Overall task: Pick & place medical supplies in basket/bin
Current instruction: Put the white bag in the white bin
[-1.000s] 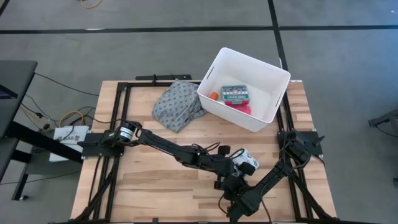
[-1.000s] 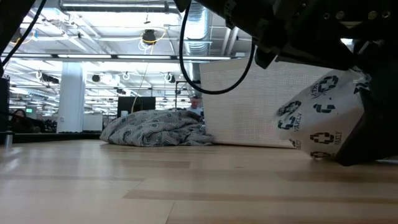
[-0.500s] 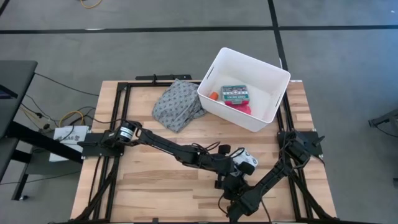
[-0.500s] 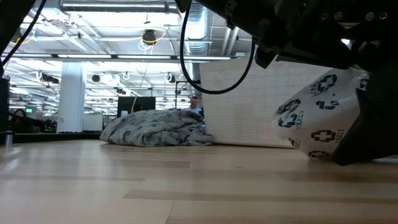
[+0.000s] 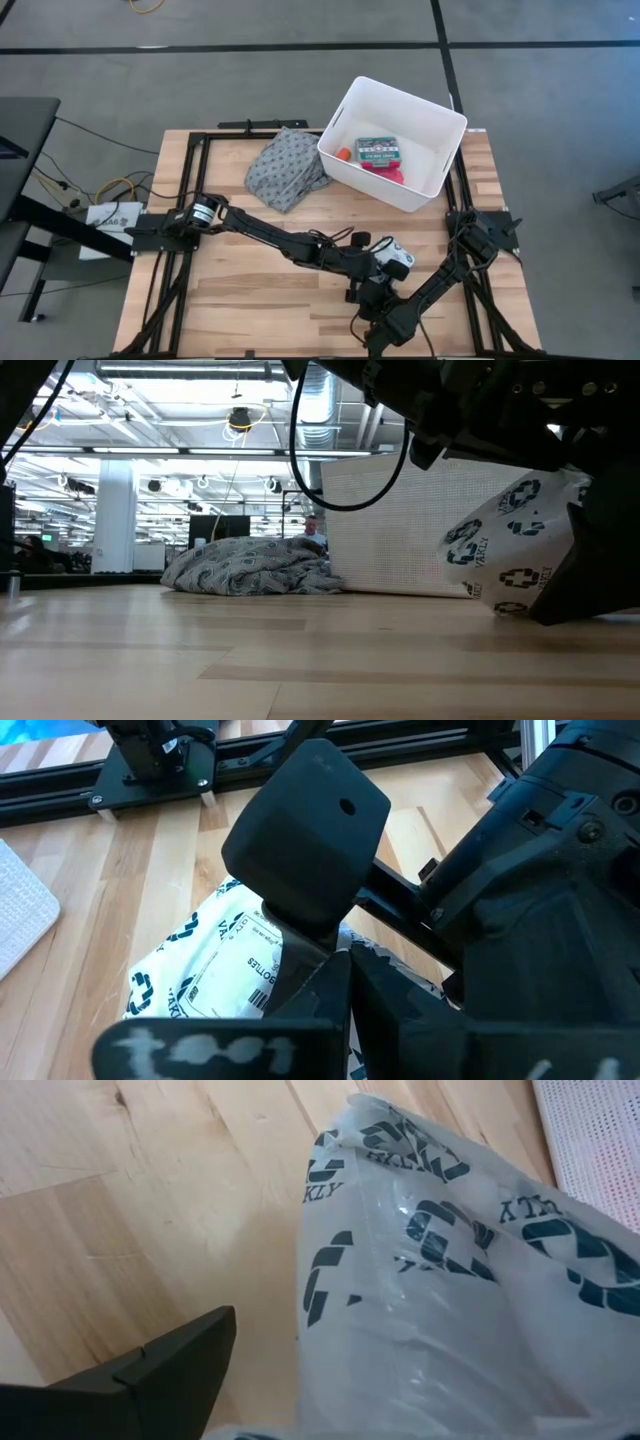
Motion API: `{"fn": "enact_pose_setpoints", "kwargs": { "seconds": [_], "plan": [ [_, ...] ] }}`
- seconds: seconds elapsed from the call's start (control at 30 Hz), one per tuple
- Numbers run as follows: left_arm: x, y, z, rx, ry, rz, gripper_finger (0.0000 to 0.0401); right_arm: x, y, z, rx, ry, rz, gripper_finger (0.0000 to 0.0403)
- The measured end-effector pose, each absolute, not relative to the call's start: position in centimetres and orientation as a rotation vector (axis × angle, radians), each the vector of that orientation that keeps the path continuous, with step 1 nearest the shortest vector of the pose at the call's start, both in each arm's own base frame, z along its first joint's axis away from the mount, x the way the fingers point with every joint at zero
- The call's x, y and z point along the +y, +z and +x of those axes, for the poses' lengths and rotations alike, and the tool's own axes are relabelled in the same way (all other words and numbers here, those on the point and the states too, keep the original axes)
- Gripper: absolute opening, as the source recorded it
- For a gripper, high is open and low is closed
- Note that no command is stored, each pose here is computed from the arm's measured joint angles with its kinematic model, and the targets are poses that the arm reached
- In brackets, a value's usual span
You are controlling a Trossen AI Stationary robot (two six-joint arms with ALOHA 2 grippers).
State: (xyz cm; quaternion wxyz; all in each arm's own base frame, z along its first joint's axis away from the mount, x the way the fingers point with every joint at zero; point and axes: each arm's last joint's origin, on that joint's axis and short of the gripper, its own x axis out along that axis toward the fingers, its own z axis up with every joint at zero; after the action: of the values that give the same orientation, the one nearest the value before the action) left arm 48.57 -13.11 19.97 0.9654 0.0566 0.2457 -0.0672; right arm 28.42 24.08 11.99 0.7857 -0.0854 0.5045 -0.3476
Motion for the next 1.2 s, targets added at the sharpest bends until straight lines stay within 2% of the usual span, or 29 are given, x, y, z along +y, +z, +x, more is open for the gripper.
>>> {"fn": "enact_pose_setpoints", "kwargs": {
  "seconds": [0.3, 0.47, 0.63, 1.07, 1.2],
  "plan": [
    [-13.12, 20.02, 48.55, 0.496, -0.135, 0.113, 0.0, 23.96, 12.01, 28.59, 1.053, -0.761, -0.186, 0.0391],
    [-13.12, 20.04, 48.54, 0.498, -0.137, 0.11, 0.0, 23.74, 12.03, 28.72, 1.061, -0.764, -0.194, 0.0373],
    [-13.17, 19.99, 48.49, 0.505, -0.143, 0.11, 0.0, 23.68, 12.04, 28.66, 1.08, -0.752, -0.227, 0.0331],
    [-13.24, 19.94, 48.45, 0.516, -0.194, 0.076, 0.0, 23.33, 12.24, 28.26, 1.128, -0.753, -0.31, 0.0186],
    [-13.27, 19.93, 48.44, 0.519, -0.206, 0.066, 0.0, 23.33, 12.23, 28.24, 1.142, -0.744, -0.322, 0.0178]
  ]
}}
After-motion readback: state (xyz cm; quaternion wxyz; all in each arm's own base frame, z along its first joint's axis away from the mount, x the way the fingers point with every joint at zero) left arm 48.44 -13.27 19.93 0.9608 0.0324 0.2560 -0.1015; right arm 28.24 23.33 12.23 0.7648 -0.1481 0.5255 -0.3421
